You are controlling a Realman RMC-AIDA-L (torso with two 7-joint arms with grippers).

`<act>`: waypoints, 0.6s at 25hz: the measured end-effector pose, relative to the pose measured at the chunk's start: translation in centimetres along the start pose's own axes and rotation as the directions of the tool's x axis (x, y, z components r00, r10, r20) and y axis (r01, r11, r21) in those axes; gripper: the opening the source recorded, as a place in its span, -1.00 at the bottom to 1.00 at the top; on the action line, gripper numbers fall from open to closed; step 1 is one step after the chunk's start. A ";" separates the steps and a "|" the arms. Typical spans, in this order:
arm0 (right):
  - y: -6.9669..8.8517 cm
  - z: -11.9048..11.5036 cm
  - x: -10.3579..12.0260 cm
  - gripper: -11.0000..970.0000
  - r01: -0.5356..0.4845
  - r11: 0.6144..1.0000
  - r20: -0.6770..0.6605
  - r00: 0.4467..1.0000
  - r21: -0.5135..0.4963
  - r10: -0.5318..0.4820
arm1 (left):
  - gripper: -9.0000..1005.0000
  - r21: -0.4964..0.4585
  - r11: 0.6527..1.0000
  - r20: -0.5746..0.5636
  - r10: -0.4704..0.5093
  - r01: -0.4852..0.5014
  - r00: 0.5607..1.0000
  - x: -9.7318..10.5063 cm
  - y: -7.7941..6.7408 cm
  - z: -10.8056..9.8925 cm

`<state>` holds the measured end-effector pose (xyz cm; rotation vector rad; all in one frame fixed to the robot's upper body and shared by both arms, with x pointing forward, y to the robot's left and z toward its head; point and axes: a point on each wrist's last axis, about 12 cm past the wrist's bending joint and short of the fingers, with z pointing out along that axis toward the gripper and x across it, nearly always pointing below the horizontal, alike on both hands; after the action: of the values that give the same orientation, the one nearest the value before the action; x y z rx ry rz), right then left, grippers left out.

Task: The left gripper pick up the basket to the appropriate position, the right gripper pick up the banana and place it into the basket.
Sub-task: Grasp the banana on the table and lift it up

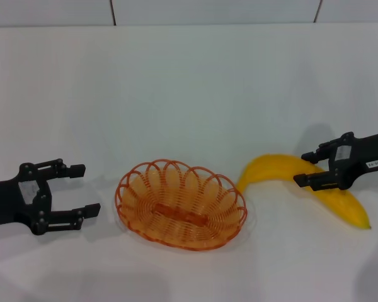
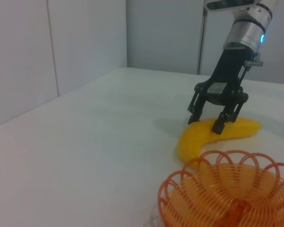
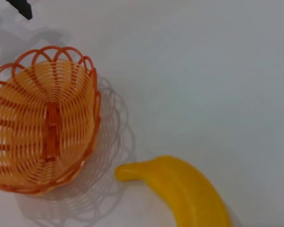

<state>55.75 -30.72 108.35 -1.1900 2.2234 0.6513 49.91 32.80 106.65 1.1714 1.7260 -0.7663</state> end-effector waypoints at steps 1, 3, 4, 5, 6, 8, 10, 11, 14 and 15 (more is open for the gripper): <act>0.0 0.0 0.0 0.43 0.000 1.000 -0.002 1.000 0.000 0.000 | 0.65 0.000 1.000 0.000 0.000 0.000 1.000 0.0 0.0 0.0; 0.0 0.0 0.1 0.33 -0.002 1.000 -0.011 1.000 0.000 0.002 | 0.65 0.000 1.000 0.000 0.000 0.000 1.000 0.0 0.0 0.0; 0.0 0.0 0.2 0.27 -0.005 1.000 -0.018 1.000 0.001 0.005 | 0.65 0.000 1.000 0.000 0.000 0.000 1.000 0.0 0.0 0.0; 0.0 0.0 0.3 0.21 -0.007 1.000 -0.025 1.000 0.001 0.007 | 0.65 0.000 1.000 0.000 0.000 0.000 1.000 0.0 0.0 0.0; 0.0 0.0 0.3 0.15 -0.008 1.000 -0.031 0.999 0.001 0.008 | 0.65 0.000 1.000 0.000 0.000 0.000 1.000 0.0 0.0 0.0; 0.0 0.0 0.3 0.04 -0.009 1.000 -0.032 0.999 0.002 0.009 | 0.65 0.000 1.000 0.000 0.000 0.000 1.000 0.0 0.0 0.0; -0.1 -0.1 0.2 0.04 -0.014 1.000 -0.029 0.999 0.005 0.014 | 0.65 0.000 1.000 0.000 0.000 0.000 1.000 0.0 0.0 0.0; -0.1 -0.1 0.2 0.04 -0.016 1.000 -0.027 0.999 0.007 0.016 | 0.65 0.000 1.000 0.000 0.000 0.000 1.000 0.0 0.0 0.0; -0.3 -0.4 -0.2 0.04 -0.019 1.000 -0.023 1.000 0.016 0.019 | 0.65 -0.001 1.000 -0.001 -0.002 0.002 1.000 0.1 0.0 -0.1; -0.3 -0.6 -0.4 0.04 -0.017 1.000 -0.023 1.000 0.019 0.018 | 0.65 -0.001 1.000 -0.001 -0.002 0.002 1.000 0.1 0.0 -0.1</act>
<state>56.08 -30.99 108.97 -1.1758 2.2562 0.6254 49.83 32.88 106.61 1.1696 1.7285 -0.7657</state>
